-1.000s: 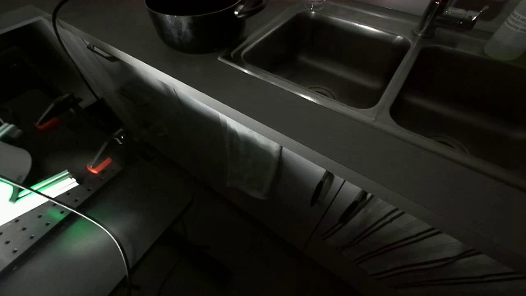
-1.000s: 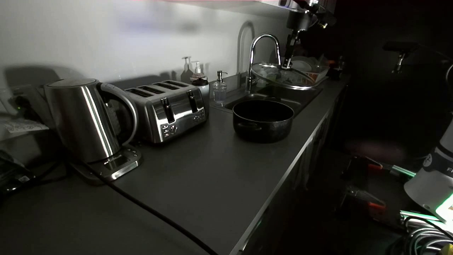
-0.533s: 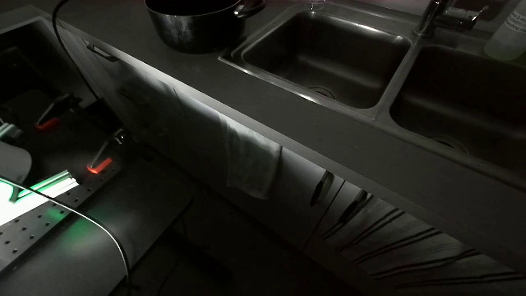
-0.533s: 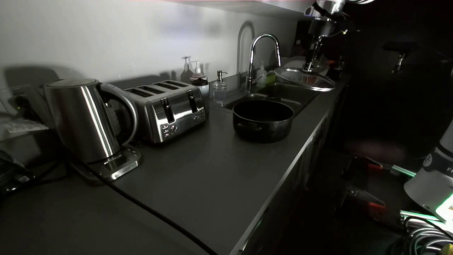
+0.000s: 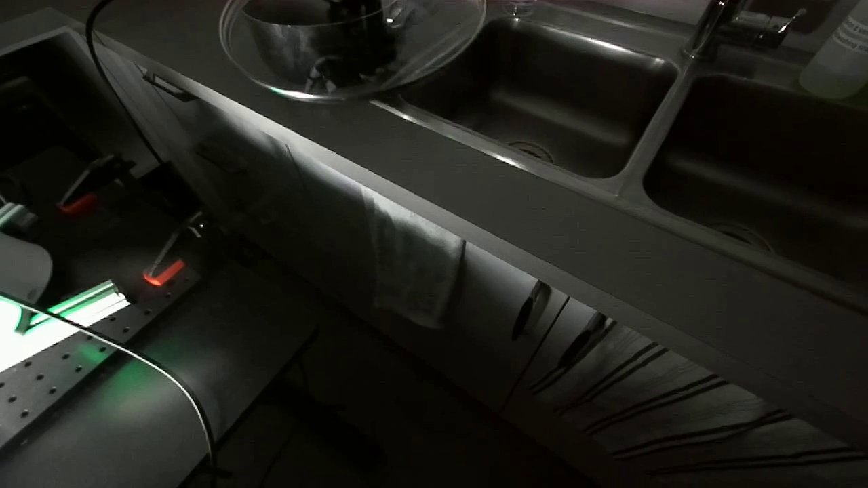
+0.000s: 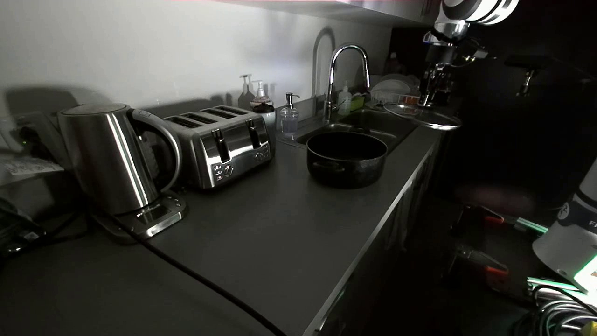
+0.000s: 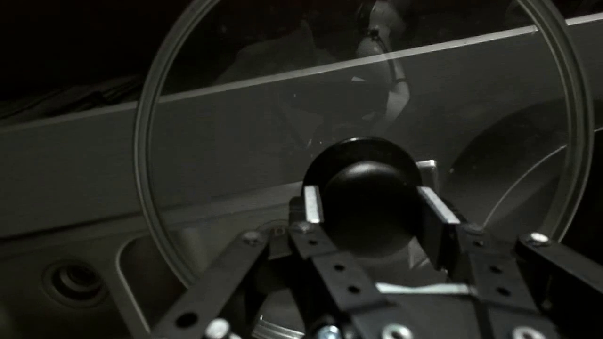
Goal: Remove the lid from the pot
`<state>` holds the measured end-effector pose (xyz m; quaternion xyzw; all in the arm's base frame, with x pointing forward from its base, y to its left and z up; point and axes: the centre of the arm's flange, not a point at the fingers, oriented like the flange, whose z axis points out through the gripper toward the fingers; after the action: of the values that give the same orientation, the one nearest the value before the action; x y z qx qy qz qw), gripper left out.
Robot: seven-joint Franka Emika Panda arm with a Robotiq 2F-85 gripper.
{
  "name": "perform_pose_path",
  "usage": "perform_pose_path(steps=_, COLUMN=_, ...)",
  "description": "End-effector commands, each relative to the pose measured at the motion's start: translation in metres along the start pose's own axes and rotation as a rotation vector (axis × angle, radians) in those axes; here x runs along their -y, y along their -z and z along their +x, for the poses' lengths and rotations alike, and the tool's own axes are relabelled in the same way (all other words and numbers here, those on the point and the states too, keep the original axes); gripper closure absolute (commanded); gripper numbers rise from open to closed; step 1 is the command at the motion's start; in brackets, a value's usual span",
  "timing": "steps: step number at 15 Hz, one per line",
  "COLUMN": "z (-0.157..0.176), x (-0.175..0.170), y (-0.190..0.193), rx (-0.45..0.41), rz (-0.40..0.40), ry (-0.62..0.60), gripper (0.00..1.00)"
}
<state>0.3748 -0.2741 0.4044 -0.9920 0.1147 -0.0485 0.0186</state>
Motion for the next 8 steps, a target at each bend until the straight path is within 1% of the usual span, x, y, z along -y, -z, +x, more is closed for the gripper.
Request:
perform_pose_path(steps=1, z=0.025, x=-0.03, y=-0.016, rx=0.009, rz=0.012, ry=-0.118, gripper=0.75)
perform_pose_path(steps=4, z=0.045, x=-0.046, y=-0.041, rx=0.037, rz=0.002, ry=-0.184, gripper=0.75)
perform_pose_path(steps=8, z=0.073, x=-0.055, y=-0.069, rx=0.056, rz=-0.04, ry=-0.247, gripper=0.75)
